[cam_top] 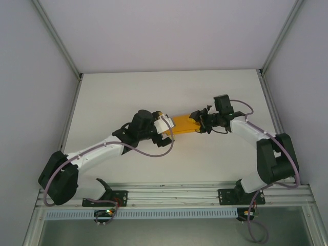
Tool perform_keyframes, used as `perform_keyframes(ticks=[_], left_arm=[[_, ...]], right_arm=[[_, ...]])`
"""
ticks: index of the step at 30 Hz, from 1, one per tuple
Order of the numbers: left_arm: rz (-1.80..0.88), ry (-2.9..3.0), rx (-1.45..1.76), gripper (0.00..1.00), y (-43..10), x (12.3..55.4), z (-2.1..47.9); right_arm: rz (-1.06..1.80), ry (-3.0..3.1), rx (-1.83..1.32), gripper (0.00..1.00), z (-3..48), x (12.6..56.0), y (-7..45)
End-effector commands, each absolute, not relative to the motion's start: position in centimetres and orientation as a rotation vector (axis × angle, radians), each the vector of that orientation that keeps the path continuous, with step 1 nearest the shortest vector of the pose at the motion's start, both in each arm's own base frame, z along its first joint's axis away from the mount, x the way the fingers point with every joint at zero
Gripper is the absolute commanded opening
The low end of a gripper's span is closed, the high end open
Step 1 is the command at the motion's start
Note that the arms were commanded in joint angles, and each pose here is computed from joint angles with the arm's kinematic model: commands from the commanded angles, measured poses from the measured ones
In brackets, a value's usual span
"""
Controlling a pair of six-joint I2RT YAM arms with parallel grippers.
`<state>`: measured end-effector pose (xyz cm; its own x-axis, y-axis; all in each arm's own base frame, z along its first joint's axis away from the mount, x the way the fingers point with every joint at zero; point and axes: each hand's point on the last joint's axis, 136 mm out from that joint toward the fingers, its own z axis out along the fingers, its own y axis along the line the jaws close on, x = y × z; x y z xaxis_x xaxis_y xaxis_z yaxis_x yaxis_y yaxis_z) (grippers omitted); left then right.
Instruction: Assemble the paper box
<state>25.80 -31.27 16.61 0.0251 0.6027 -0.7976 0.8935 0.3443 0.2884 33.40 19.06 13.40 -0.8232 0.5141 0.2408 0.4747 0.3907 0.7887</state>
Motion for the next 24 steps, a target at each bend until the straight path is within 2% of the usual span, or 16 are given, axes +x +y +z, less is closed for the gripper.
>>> perform_keyframes(ticks=[1, 13, 16, 19, 24], left_arm=[[-0.246, 1.601, 1.49, 1.0, -31.0, 26.2, 16.1], [-0.284, 1.541, 1.549, 1.0, -32.6, 25.8, 16.1], [-0.257, 1.549, 1.551, 0.97, -32.6, 26.1, 16.0], [-0.234, 1.542, 1.531, 0.89, -32.6, 26.6, 16.2], [-0.239, 1.483, 1.501, 0.63, -32.8, 26.6, 17.4]], right_arm=[[1.57, 2.671, 1.013, 0.34, 15.2, 30.8, 19.5], [1.71, 2.644, 1.112, 0.34, 16.5, 30.8, 20.3], [1.766, 2.626, 1.119, 0.35, 17.1, 30.9, 20.6], [1.777, 2.645, 1.129, 0.35, 17.0, 30.6, 20.7], [1.792, 2.664, 1.145, 0.4, 16.6, 30.1, 20.8]])
